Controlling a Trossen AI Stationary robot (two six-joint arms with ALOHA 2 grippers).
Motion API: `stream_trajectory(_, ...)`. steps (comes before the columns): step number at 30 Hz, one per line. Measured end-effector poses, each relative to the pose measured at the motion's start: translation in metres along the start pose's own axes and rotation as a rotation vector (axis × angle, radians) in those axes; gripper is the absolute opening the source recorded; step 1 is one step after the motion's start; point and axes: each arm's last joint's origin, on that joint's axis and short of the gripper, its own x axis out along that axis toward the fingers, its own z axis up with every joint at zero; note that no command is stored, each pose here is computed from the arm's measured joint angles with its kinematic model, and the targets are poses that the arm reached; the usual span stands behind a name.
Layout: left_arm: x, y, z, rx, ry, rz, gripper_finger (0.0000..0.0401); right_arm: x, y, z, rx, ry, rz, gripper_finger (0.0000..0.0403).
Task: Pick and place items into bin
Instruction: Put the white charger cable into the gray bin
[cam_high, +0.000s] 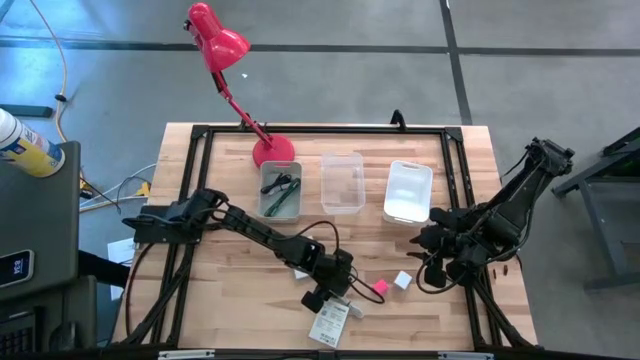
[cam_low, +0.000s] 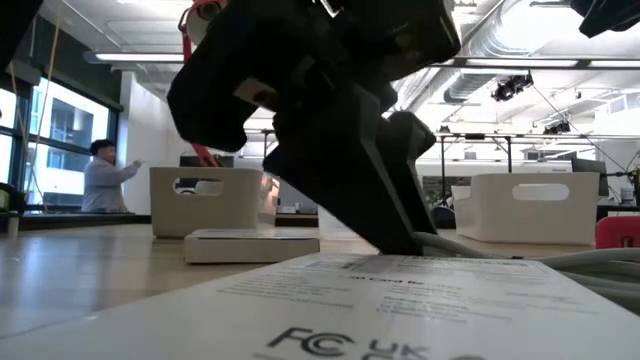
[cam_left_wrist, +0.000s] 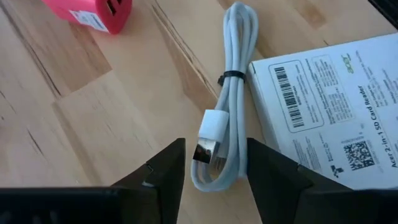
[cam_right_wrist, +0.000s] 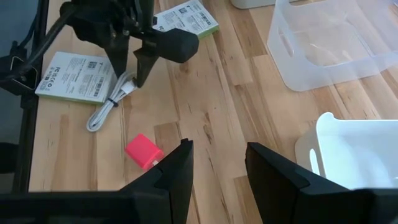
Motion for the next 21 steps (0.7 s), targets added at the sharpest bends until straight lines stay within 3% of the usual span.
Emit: stream_trajectory(21, 0.0024, 0.0072, -0.002, -0.009, 0.0, 0.045, 0.0149, 0.0, -0.0005, 0.0005, -0.003, -0.019, -0.016, 0.0138)
